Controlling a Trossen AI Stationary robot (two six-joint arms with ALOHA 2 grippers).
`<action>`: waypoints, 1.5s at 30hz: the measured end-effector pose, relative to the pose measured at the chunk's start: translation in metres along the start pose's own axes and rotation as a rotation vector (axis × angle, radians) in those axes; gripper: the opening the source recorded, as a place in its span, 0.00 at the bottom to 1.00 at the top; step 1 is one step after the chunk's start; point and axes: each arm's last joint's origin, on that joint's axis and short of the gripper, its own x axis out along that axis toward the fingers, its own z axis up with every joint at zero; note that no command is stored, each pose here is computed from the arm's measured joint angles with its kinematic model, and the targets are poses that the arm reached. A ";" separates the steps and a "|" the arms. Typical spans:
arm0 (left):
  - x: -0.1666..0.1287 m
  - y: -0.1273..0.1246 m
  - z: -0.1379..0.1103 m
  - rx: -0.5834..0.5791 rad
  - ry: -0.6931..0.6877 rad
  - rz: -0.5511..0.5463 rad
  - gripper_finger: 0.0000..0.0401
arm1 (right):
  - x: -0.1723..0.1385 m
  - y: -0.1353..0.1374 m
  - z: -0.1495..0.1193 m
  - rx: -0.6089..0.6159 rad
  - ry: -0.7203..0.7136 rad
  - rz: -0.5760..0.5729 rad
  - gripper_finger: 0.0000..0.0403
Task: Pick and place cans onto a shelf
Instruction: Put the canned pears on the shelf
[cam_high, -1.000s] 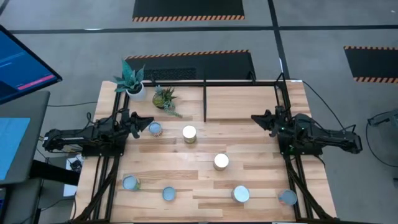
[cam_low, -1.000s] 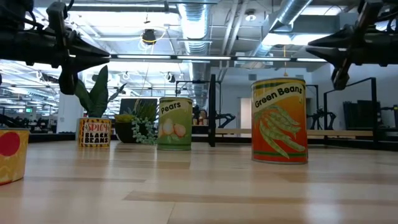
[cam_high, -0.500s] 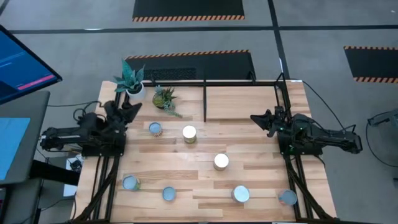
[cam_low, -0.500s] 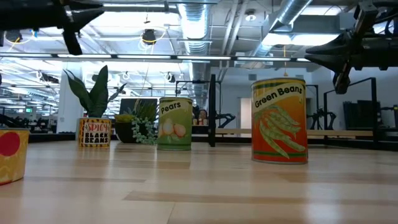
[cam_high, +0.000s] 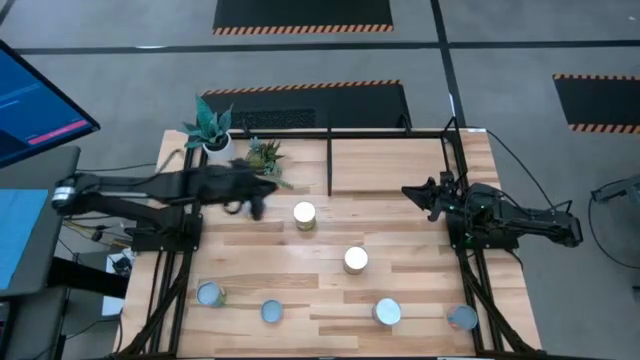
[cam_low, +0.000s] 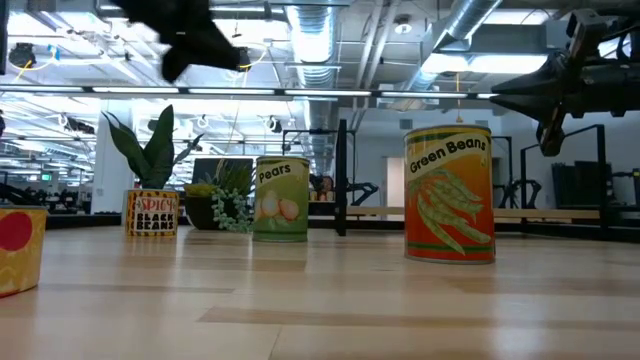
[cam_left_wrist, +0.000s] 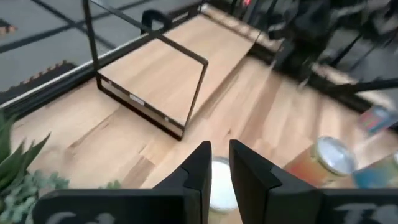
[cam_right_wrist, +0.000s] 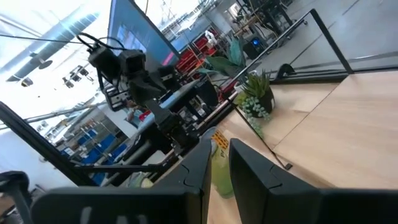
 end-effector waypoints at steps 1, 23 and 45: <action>0.010 -0.004 0.004 0.012 0.035 0.023 0.11 | 0.000 0.001 0.001 0.003 -0.002 0.005 0.20; 0.137 -0.009 0.024 0.083 0.808 0.153 0.13 | -0.046 0.023 0.021 -0.055 0.630 -0.155 0.20; 0.148 -0.004 0.010 0.043 0.857 0.170 0.33 | -0.046 0.024 0.021 -0.054 0.643 -0.128 0.20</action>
